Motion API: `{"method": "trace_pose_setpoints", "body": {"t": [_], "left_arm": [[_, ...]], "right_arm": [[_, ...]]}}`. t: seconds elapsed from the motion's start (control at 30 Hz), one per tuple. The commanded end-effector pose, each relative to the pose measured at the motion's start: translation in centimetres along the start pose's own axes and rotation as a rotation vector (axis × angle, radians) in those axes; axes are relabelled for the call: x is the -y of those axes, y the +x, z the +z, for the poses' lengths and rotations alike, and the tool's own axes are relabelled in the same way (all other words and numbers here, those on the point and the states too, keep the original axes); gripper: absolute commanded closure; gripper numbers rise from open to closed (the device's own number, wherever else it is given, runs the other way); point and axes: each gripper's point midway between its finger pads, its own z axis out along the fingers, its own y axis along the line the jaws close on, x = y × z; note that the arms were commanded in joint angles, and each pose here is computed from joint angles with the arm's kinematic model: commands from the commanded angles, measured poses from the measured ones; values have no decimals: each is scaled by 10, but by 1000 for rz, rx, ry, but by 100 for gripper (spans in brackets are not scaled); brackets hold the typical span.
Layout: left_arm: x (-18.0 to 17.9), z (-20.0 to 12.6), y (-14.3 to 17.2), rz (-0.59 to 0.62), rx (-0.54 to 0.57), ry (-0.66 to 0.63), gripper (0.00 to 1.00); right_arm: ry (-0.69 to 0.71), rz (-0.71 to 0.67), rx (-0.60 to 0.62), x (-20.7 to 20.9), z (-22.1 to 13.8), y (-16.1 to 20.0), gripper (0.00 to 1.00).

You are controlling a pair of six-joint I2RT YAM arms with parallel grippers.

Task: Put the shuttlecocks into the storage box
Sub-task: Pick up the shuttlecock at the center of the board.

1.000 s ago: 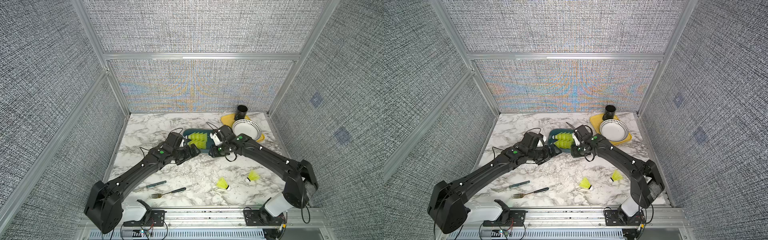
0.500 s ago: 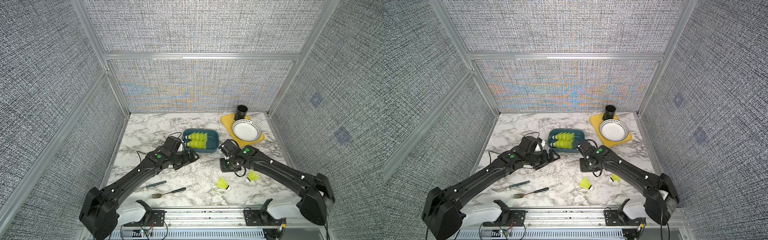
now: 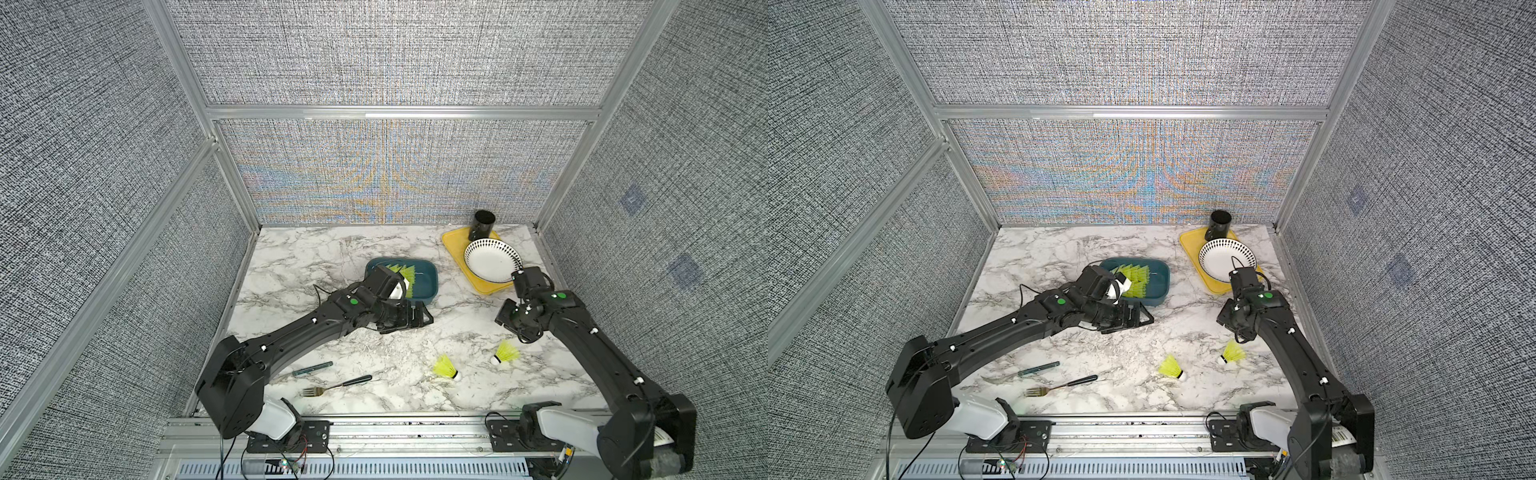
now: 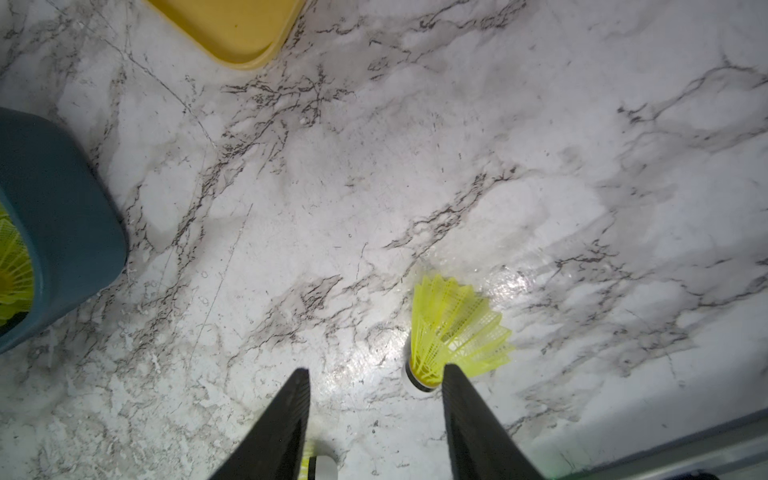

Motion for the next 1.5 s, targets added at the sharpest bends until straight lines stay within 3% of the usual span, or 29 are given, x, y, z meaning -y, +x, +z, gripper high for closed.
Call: {"method": "trace_pose_setpoints", "body": {"t": [0.0,0.27,0.83,1.17,1.47], "left_arm": [[14,9,-3,47,-18,56,0],[39,38,16,172,-126,115,0],[63,111,43,203,-214,179,1],[65,113,44,205,-198,166,1],[64,107,43,207,-187,152,1]], "right_arm": [[-4,-30,-62,8,10,1,47],[-40,11,-123,23,31,-1,50],[-101,-55,-259,23,51,23,58],[-116,-38,-303,22,49,33,67],[-139,-26,-315,19,50,41,82]]}}
